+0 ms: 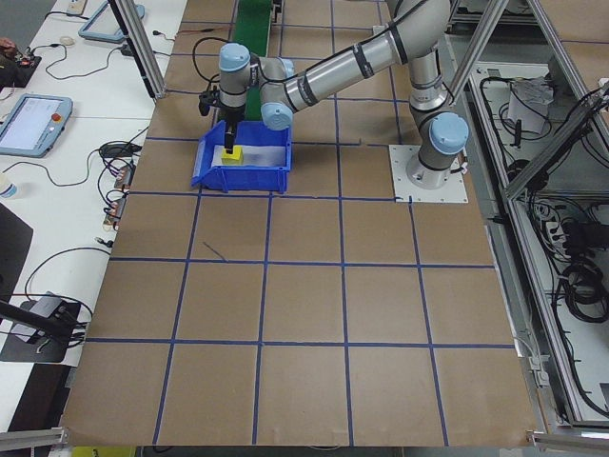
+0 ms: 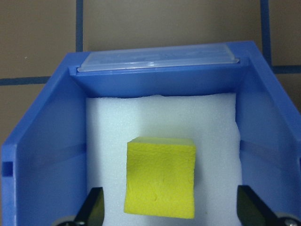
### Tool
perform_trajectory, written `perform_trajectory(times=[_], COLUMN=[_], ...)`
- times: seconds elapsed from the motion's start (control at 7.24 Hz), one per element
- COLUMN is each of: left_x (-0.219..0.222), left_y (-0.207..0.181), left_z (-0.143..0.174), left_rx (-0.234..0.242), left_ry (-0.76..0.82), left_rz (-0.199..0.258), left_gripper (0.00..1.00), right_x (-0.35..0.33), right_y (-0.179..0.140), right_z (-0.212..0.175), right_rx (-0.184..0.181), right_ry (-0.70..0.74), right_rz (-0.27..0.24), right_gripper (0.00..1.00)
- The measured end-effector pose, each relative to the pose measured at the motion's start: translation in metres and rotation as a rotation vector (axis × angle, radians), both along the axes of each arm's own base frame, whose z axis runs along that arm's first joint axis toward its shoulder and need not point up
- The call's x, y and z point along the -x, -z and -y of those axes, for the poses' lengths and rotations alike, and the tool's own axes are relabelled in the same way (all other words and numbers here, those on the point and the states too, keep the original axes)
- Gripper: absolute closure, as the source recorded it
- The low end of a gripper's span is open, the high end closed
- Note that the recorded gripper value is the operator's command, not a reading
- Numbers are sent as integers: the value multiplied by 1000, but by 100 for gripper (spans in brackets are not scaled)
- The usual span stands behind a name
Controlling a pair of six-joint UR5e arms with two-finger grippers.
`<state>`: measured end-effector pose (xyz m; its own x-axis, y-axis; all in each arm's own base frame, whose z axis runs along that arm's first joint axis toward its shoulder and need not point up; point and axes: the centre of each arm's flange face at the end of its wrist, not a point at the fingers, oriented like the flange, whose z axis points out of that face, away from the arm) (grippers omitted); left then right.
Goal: Move block left to right into plate
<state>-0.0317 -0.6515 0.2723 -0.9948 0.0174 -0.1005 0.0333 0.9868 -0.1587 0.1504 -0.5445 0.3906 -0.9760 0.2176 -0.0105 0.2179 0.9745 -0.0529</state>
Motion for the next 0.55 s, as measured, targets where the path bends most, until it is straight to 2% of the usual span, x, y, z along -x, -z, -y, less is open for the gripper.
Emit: perform_trajectory(times=[0.28,0.55], left_x=[-1,-1], left_y=[12,19], left_z=[1,2], left_rx=[-17,-29], left_ry=[1,9], left_rz=[-1,-2], left_gripper=[0,0], right_x=[38,110], right_y=[10,26], right_z=[42,89], right_rx=[26,29], right_ry=[60,63], right_rz=[27,74], right_gripper=[0,0])
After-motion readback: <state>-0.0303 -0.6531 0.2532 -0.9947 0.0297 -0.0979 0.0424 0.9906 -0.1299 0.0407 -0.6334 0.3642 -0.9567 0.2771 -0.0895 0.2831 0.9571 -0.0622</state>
